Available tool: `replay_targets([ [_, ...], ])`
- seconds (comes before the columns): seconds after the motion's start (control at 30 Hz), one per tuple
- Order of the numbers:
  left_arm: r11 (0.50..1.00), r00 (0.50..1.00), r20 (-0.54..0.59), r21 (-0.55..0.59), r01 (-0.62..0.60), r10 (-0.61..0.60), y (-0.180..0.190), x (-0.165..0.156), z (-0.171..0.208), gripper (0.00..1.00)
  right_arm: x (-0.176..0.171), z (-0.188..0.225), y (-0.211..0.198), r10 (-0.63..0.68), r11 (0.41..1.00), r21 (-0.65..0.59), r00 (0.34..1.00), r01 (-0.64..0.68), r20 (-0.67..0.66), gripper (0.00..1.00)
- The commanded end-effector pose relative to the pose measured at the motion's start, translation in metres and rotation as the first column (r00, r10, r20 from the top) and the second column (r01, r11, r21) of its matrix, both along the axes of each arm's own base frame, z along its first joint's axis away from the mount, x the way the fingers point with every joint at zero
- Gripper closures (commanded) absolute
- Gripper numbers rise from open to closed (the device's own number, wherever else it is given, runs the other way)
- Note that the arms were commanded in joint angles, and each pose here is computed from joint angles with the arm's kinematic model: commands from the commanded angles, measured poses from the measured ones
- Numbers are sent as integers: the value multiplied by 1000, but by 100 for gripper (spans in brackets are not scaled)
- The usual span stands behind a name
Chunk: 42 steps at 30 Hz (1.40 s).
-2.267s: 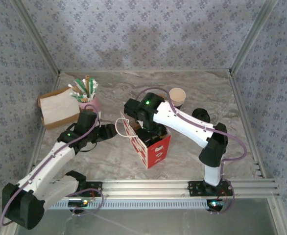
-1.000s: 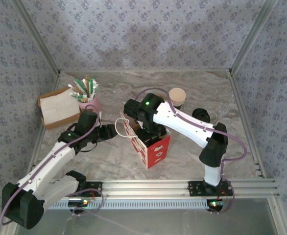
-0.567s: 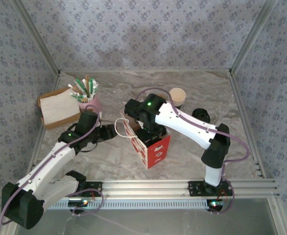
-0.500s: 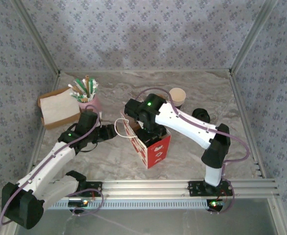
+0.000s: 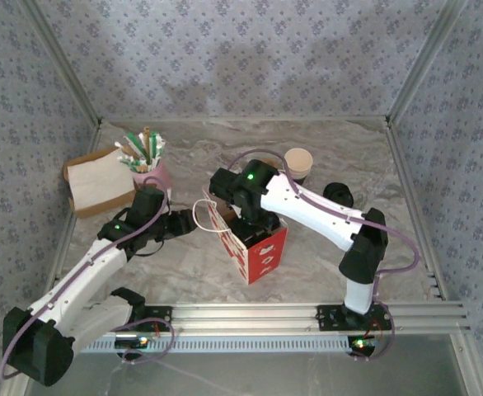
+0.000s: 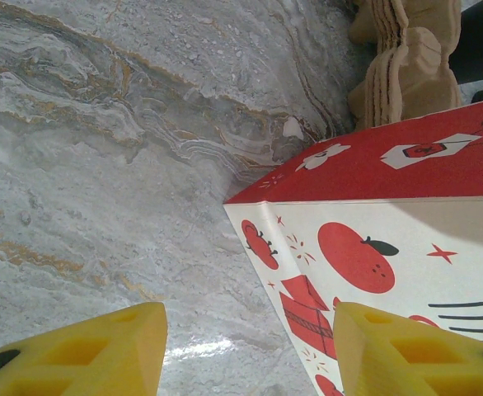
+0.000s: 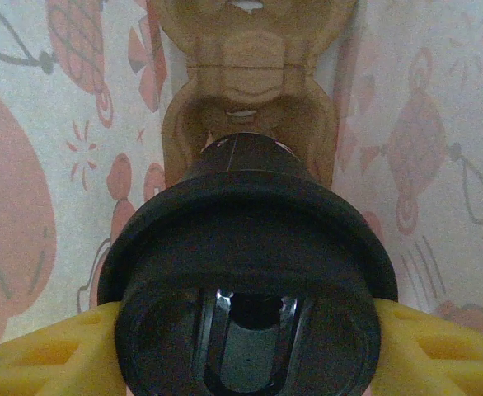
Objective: Pack the takeout coffee
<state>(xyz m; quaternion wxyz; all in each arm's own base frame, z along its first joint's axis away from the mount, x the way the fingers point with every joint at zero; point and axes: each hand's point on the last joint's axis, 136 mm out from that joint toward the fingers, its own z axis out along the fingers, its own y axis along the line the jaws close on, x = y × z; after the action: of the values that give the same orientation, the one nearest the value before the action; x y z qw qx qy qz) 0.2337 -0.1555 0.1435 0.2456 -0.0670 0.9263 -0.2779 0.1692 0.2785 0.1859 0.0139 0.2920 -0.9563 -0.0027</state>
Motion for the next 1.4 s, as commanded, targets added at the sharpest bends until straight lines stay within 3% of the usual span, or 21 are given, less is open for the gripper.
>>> replay_targets([
  [0.0, 1000, 1000, -4, 3, -4, 4, 0, -1, 1, 44, -2, 3, -6, 10, 1000, -1, 1000, -10, 2, 36],
  [1.37, 1000, 1000, 0, 7, 1, -1, -2, 1, 4, 44, 1, -10, -4, 2, 1000, 11, 1000, -1, -29, 36],
])
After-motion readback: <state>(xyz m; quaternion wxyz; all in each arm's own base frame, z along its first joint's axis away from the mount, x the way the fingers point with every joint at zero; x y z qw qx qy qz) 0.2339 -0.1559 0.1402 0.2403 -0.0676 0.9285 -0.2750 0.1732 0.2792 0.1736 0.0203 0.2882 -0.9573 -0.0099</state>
